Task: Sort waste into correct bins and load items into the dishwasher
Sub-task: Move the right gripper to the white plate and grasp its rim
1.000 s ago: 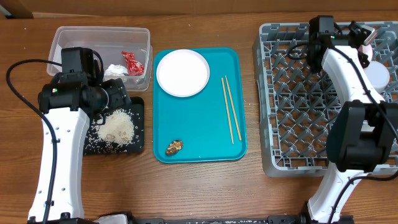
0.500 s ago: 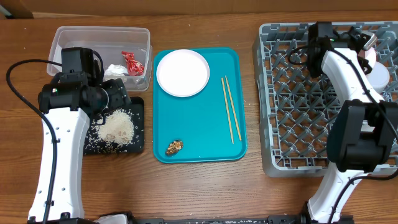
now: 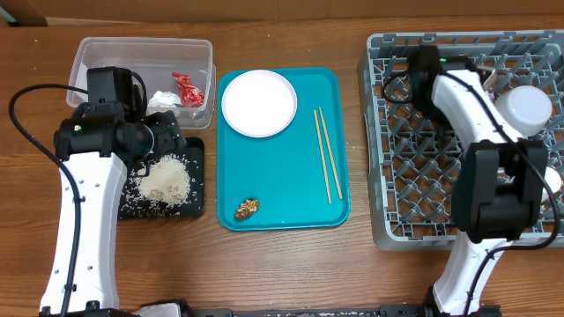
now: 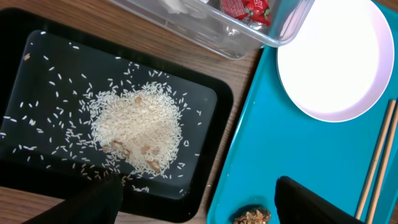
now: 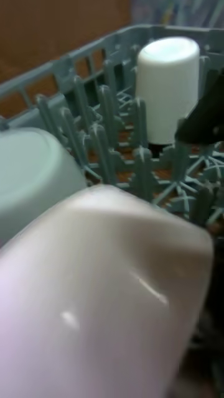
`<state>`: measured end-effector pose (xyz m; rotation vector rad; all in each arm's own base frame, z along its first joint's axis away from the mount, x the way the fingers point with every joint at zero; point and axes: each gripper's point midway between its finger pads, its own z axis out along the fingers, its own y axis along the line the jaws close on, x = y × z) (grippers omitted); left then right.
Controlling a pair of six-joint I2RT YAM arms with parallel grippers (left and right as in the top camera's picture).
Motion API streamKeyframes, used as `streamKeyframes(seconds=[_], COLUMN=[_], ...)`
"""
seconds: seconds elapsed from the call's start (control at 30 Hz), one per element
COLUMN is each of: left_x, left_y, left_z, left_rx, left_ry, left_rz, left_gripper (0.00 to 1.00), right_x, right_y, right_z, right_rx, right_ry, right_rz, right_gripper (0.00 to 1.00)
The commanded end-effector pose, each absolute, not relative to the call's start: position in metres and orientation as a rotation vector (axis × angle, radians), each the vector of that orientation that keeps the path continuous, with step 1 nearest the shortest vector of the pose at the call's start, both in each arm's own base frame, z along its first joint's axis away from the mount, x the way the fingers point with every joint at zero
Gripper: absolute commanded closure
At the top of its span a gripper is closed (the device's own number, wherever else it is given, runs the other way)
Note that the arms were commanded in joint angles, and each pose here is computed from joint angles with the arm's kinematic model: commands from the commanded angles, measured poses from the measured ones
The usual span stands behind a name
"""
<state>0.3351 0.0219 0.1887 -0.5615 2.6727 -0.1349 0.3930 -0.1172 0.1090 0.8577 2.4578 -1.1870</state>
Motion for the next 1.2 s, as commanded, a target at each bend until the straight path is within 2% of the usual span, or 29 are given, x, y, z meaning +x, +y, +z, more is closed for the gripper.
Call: streamKeyframes(seconds=[0.0,0.1,0.13,0.27,0.37,0.47,0.63,0.73,0.97,1.17], left_x=[0.337,0.337,0.337,0.337,0.337,0.337,0.337,0.337,0.338,0.338], left_y=[0.024,0.024,0.024,0.024,0.024,0.024,0.024,0.024,0.024,0.024], left_z=[0.200,0.200,0.200,0.199,0.199,0.199,0.199,0.199,0.198,0.193], left_rx=[-0.563,-0.563,-0.563,-0.563,-0.563,-0.563,-0.564,-0.564,-0.563,-0.566], left_ry=[2.639,2.639,2.639,2.639,2.639,2.639,2.639,2.640,2.644,2.659], left_rz=[-0.130,-0.130,-0.130,-0.130,-0.130,-0.130,-0.130,-0.130,-0.130,-0.129], left_gripper=[0.20,0.19,0.19,0.18,0.18,0.15,0.12,0.11,0.09,0.09], right_x=[0.388,0.386,0.386,0.388,0.396,0.411,0.426,0.433,0.452,0.463], right_y=[-0.101,-0.099,-0.096,-0.091,-0.075,-0.037,0.069,0.115,0.183,0.218], right_z=[0.095,0.101,0.118,0.146,0.166,0.176,0.179,0.189,0.186,0.146], right_rx=[0.899,0.903,0.921,0.945,0.862,0.638,0.188,0.061,-0.128,-0.195], right_ry=[2.562,2.564,2.540,2.495,2.534,2.641,2.737,2.683,2.581,2.595], right_rz=[-1.056,-1.035,-0.977,-0.859,-0.691,-0.408,0.259,0.488,0.556,0.497], right_gripper=[0.28,0.20,0.12,0.00,0.00,0.00,0.00,0.00,0.00,0.00])
